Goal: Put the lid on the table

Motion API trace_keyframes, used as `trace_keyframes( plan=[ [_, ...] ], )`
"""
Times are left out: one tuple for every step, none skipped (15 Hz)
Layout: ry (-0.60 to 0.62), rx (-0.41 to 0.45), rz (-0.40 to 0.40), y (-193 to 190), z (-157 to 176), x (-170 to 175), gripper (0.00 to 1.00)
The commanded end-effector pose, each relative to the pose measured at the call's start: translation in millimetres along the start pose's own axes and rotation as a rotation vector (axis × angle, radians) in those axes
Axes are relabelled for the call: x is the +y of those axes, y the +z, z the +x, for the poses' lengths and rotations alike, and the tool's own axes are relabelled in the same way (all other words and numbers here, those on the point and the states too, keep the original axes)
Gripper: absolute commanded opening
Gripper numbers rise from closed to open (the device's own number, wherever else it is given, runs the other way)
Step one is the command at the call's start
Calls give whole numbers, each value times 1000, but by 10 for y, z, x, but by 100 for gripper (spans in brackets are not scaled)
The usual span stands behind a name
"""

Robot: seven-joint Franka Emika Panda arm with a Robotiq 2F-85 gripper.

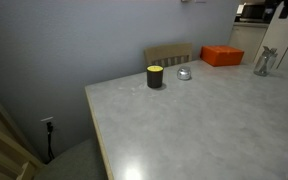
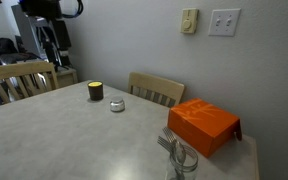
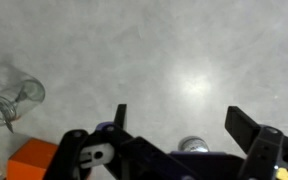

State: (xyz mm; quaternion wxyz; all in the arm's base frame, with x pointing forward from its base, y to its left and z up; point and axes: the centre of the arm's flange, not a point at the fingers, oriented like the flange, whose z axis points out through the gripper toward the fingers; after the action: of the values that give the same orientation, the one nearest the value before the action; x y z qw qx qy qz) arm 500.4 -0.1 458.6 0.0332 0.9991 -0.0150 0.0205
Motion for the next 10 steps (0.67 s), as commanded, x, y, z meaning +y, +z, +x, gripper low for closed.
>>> trace_keyframes(
  plan=[
    [-145, 13, -5, -52, 700, -440, 100],
    [-180, 16, -3, -21, 826, -579, 100],
    [-111, 24, 6, -39, 428, -428, 100],
    [-134, 26, 9, -19, 538, -551, 100],
    [-147, 25, 11, 12, 614, -626, 100],
    [-153, 23, 12, 41, 660, -659, 100],
    [-155, 21, 13, 56, 681, -659, 100],
    [-115, 60, 27, 105, 565, -608, 100],
    [-76, 91, 45, 173, 564, -609, 100],
    [-20, 123, 55, 273, 621, -638, 100]
  ],
)
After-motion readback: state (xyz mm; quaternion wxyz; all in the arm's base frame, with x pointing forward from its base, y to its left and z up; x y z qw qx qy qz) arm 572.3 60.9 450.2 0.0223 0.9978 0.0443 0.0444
